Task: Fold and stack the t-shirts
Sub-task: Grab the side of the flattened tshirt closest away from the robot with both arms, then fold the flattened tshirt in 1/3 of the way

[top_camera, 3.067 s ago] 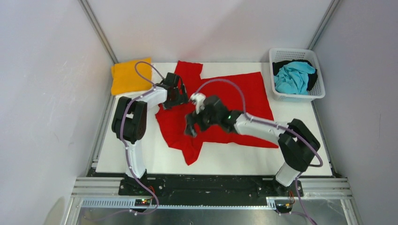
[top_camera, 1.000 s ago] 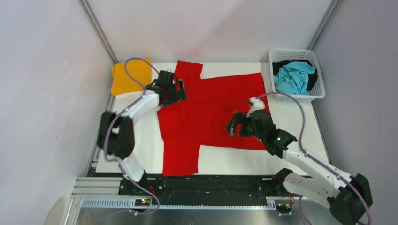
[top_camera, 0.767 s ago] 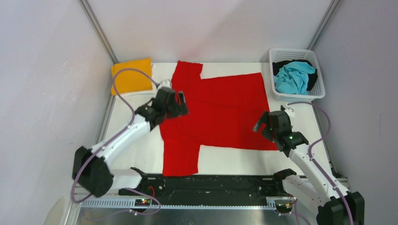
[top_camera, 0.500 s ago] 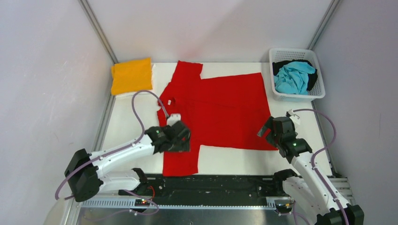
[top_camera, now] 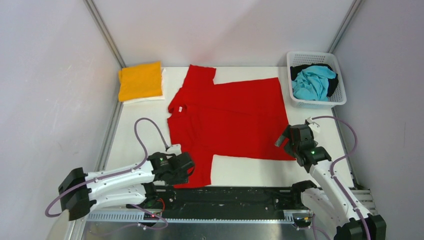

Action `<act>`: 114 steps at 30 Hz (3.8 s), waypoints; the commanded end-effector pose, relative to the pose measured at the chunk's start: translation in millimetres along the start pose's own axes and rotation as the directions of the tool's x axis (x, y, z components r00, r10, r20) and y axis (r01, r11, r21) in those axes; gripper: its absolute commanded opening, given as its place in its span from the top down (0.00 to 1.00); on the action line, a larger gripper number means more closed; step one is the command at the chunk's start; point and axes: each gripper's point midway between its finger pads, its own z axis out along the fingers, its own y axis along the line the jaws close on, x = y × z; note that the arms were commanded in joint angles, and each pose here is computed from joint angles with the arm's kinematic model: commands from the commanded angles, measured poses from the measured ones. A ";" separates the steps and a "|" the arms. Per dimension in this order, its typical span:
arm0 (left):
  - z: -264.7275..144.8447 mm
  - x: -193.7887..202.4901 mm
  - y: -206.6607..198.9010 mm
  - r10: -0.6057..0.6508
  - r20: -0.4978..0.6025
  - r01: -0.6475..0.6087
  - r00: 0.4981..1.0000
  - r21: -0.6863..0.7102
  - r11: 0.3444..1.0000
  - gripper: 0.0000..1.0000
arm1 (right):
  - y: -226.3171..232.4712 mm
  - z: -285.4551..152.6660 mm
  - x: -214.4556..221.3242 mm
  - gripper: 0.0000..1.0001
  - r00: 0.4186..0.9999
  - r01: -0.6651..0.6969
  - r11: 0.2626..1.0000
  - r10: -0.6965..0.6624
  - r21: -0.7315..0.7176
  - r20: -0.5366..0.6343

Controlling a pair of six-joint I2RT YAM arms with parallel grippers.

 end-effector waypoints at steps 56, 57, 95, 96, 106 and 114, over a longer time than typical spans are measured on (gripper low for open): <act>-16.5 -15.1 -30.1 0.021 0.142 -0.064 0.990 0.310 0.948 1.00 | -42.1 24.7 30.4 1.00 0.962 -0.268 0.960 0.261 0.082 0.083; -17.8 -10.5 -31.0 0.025 0.120 -0.063 0.992 0.325 0.943 1.00 | -45.2 21.3 35.6 1.00 0.966 -0.258 0.962 0.253 0.093 0.061; -78.5 -109.2 -99.9 -0.073 0.328 -0.092 0.942 0.460 0.883 1.00 | 23.4 -12.1 -7.1 1.00 0.977 -0.191 0.976 0.199 -0.105 0.077; -82.8 -123.0 -99.3 -0.101 0.355 -0.081 0.929 0.464 0.882 1.00 | 27.8 -10.1 -14.0 1.00 0.977 -0.186 0.977 0.195 -0.102 0.085; -105.8 -211.5 -89.8 -0.180 0.497 -0.066 0.849 0.436 0.898 1.00 | 46.7 -0.5 -70.3 1.00 0.966 -0.197 0.975 0.211 -0.102 0.149; -121.1 -260.6 -79.8 -0.113 0.617 -0.120 0.779 0.324 0.939 1.00 | 60.1 13.2 -88.9 1.00 0.973 -0.177 0.980 0.188 -0.095 0.134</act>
